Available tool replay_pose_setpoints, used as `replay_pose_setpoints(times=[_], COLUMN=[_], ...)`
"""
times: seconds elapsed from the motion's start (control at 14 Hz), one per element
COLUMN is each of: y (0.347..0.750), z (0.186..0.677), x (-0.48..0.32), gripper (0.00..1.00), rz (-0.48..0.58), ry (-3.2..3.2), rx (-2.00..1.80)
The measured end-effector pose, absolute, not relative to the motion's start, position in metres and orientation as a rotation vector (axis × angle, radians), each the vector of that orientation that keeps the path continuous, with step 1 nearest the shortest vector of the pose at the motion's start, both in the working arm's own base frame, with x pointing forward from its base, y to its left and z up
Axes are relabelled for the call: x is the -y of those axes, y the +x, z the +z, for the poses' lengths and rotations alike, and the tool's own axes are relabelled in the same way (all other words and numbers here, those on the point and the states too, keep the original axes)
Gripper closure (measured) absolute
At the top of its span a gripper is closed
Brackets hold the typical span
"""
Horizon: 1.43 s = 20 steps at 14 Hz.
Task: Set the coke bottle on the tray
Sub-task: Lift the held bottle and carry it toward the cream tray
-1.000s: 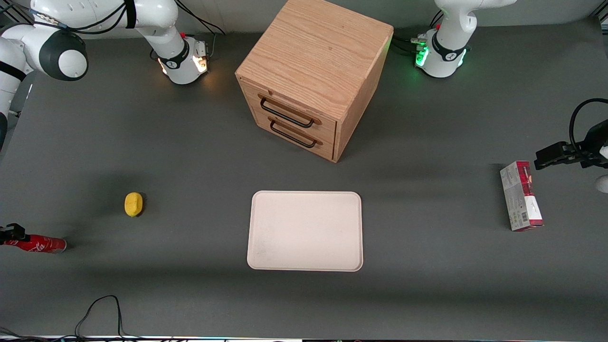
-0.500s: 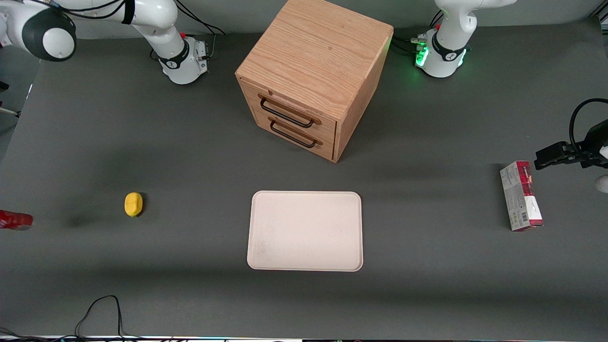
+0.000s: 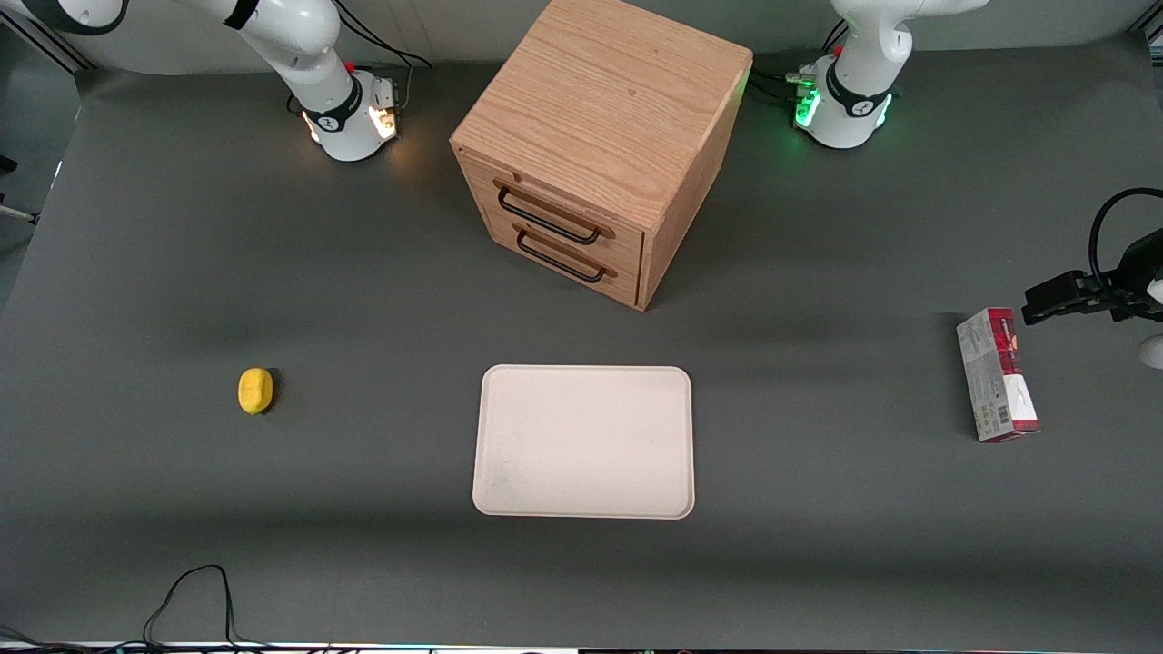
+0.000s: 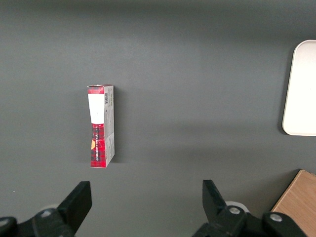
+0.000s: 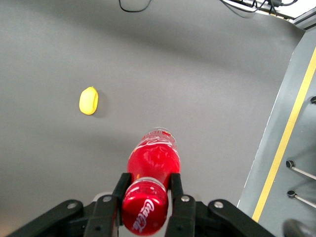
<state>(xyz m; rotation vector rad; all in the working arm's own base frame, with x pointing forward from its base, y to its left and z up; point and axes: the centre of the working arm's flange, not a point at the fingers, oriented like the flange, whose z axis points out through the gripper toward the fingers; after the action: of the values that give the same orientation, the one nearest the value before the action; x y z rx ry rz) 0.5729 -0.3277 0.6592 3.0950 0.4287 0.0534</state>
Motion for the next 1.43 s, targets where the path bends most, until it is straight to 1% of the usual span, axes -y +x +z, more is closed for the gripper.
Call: replay_pose_setpoints(times=[0.14, 0.29, 0.5, 0.71, 0.86, 1.07, 1.21, 1.43], y=[0.580, 0.602, 0.640, 0.658, 0.654, 0.638, 0.625, 0.610], z=[0.659, 0.653, 0.653, 0.654, 0.653, 0.645, 0.637, 0.624], x=[0.310, 0.265, 0.149, 0.004, -0.092, -0.211, -0.270, -0.333], gripper=[0.63, 0.63, 0.63, 0.63, 0.63, 0.63, 0.63, 0.63], rz=[0.046, 0.021, 0.017, 0.013, 0.031, 0.095, 0.134, 0.191], ry=[3.104, 3.119, 3.122, 3.132, 3.138, 3.106, 3.109, 3.122], rx=[-0.459, -0.472, -0.495, -0.448, -0.398, -0.347, -0.322, -0.357])
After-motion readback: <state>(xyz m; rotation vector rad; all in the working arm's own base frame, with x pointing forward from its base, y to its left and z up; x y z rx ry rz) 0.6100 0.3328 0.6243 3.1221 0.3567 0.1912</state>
